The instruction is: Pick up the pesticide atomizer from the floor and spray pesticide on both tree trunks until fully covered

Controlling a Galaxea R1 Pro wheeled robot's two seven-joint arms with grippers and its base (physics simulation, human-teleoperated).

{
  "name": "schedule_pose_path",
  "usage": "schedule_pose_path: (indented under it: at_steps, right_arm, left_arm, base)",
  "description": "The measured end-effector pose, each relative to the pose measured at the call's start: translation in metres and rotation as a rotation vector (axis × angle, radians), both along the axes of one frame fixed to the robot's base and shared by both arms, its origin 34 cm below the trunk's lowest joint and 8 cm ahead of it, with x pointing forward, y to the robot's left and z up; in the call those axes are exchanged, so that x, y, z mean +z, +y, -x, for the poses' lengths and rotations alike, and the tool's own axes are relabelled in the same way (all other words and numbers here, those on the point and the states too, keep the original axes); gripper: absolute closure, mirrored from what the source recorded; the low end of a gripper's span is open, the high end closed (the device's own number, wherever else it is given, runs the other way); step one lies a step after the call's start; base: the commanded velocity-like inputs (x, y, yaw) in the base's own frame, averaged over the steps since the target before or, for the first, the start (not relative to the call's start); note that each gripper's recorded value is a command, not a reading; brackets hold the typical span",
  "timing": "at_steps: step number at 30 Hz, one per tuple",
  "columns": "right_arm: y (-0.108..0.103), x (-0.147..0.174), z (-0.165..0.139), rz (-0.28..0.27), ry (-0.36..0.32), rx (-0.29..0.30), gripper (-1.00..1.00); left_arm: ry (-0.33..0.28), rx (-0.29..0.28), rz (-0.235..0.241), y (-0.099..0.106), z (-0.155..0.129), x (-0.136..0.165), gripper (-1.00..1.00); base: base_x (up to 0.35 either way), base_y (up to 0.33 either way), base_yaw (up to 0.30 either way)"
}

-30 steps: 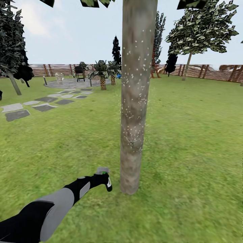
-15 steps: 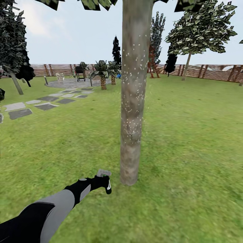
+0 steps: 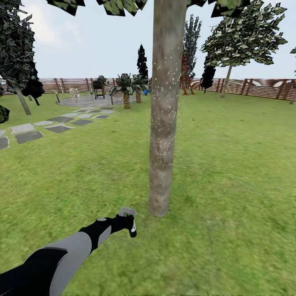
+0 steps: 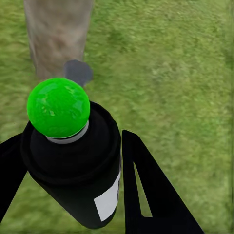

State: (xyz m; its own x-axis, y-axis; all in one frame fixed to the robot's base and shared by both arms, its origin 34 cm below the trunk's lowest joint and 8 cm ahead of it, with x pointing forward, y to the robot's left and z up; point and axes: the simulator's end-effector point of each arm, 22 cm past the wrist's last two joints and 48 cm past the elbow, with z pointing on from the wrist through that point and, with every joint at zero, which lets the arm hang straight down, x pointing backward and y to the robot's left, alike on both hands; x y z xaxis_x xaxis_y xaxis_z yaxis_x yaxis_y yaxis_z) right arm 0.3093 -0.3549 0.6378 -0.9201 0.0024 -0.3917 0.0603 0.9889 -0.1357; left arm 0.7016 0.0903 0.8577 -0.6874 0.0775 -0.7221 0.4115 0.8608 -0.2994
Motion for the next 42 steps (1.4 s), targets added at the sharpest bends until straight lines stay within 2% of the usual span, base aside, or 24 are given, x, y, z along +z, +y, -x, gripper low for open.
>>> schedule_pose_path:
  at_steps: [1,4,6,8,9,10,12,15,16,17,18,19,20,22,24,26,27,29,31,33,37,39,41,42]
  right_arm:
    - [-0.006,0.001,-0.001,0.007,-0.003,-0.002,-1.0]
    - [-0.053,0.01,-0.005,0.067,-0.016,-0.014,-1.0]
    - [-0.064,0.019,-0.03,0.082,-0.068,-0.003,-1.0]
    - [-0.07,0.035,-0.073,0.095,-0.159,0.012,-1.0]
    - [-0.077,0.049,-0.106,0.11,-0.207,0.015,-1.0]
    - [-0.082,0.059,-0.132,0.121,-0.216,0.007,-1.0]
    - [-0.113,0.091,-0.197,0.161,-0.215,-0.03,-1.0]
    - [-0.169,0.15,-0.268,0.225,-0.284,-0.068,-1.0]
    - [-0.174,0.164,-0.285,0.219,-0.308,-0.065,-1.0]
    - [-0.172,0.175,-0.301,0.189,-0.33,-0.046,-1.0]
    - [-0.165,0.186,-0.319,0.134,-0.355,-0.006,-1.0]
    - [-0.158,0.204,-0.339,0.058,-0.387,0.053,-1.0]
    - [-0.154,0.218,-0.351,0.011,-0.407,0.092,-1.0]
    - [-0.13,0.259,-0.382,-0.138,-0.468,0.218,-1.0]
    - [-0.105,0.292,-0.401,-0.243,-0.509,0.313,-1.0]
    - [-0.076,0.324,-0.413,-0.37,-0.518,0.398,-1.0]
    - [-0.052,0.348,-0.418,-0.454,-0.527,0.469,-1.0]
    - [-0.015,0.384,-0.418,-0.57,-0.535,0.592,-1.0]
    - [0.014,0.404,-0.415,-0.65,-0.529,0.661,-1.0]
    - [0.046,0.415,-0.413,-0.717,-0.527,0.712,-1.0]
    - [0.149,0.434,-0.409,-0.88,-0.544,0.847,-1.0]
    - [0.212,0.445,-0.395,-0.997,-0.54,0.932,-1.0]
    - [0.245,0.45,-0.387,-1.05,-0.536,0.972,-1.0]
    - [0.253,0.449,-0.383,-1.057,-0.524,0.988,1.0]
  left_arm:
    - [-0.003,0.0,0.001,0.0,-0.001,0.001,1.0]
    - [-0.016,0.003,0.007,0.001,-0.006,0.007,1.0]
    - [-0.02,0.006,0.004,0.002,-0.008,0.008,1.0]
    - [-0.029,0.046,-0.031,0.014,-0.014,0.006,1.0]
    - [-0.045,0.095,-0.074,0.026,-0.023,0.006,1.0]
    - [-0.071,0.121,-0.092,0.031,-0.033,0.014,1.0]
    - [-0.154,0.154,-0.105,0.037,-0.061,0.045,1.0]
    - [-0.157,0.165,-0.121,0.042,-0.07,0.056,1.0]
    - [-0.156,0.162,-0.119,0.042,-0.07,0.057,1.0]
    - [-0.154,0.144,-0.105,0.038,-0.069,0.058,1.0]
    - [-0.151,0.088,-0.06,0.024,-0.064,0.062,1.0]
    - [-0.15,-0.011,0.023,-0.002,-0.055,0.072,1.0]
    - [-0.156,-0.079,0.076,-0.017,-0.049,0.082,1.0]
    - [-0.176,-0.197,0.167,-0.04,-0.038,0.105,1.0]
    - [-0.178,-0.283,0.228,-0.056,-0.027,0.121,1.0]
    - [-0.17,-0.398,0.312,-0.074,-0.007,0.138,1.0]
    - [-0.161,-0.48,0.354,-0.083,0.01,0.146,1.0]
    - [-0.129,-0.614,0.36,-0.091,0.037,0.145,1.0]
    - [-0.104,-0.694,0.334,-0.098,0.054,0.139,1.0]
    - [-0.093,-0.738,0.325,-0.107,0.063,0.137,1.0]
    - [-0.117,-0.78,0.322,-0.122,0.067,0.147,1.0]
    - [-0.126,-0.784,0.32,-0.123,0.066,0.15,1.0]
    - [-0.13,-0.786,0.319,-0.123,0.066,0.15,1.0]
    - [-0.13,-0.786,0.318,-0.123,0.066,0.151,1.0]
  base:
    - [-0.031,0.011,0.0]
    - [-0.013,0.005,0.0]
    - [-0.003,0.001,0.0]
    - [-0.001,0.0,0.0]
    - [0.0,0.0,0.0]
    - [0.0,0.0,0.0]
    - [0.0,0.0,0.0]
    - [0.0,0.0,0.0]
    - [0.0,0.0,0.0]
    - [0.0,0.0,0.0]
    - [0.0,0.0,0.0]
    - [0.0,0.0,0.0]
    - [0.0,0.0,0.0]
    - [0.0,0.0,0.0]
    - [0.0,0.0,0.0]
    - [0.0,0.0,0.0]
    - [0.0,0.0,0.0]
    - [0.0,0.0,0.0]
    - [0.0,0.0,0.0]
    - [0.0,0.0,0.0]
    - [0.0,0.0,0.0]
    - [0.0,0.0,0.0]
    - [0.0,0.0,0.0]
    - [0.0,0.0,0.0]
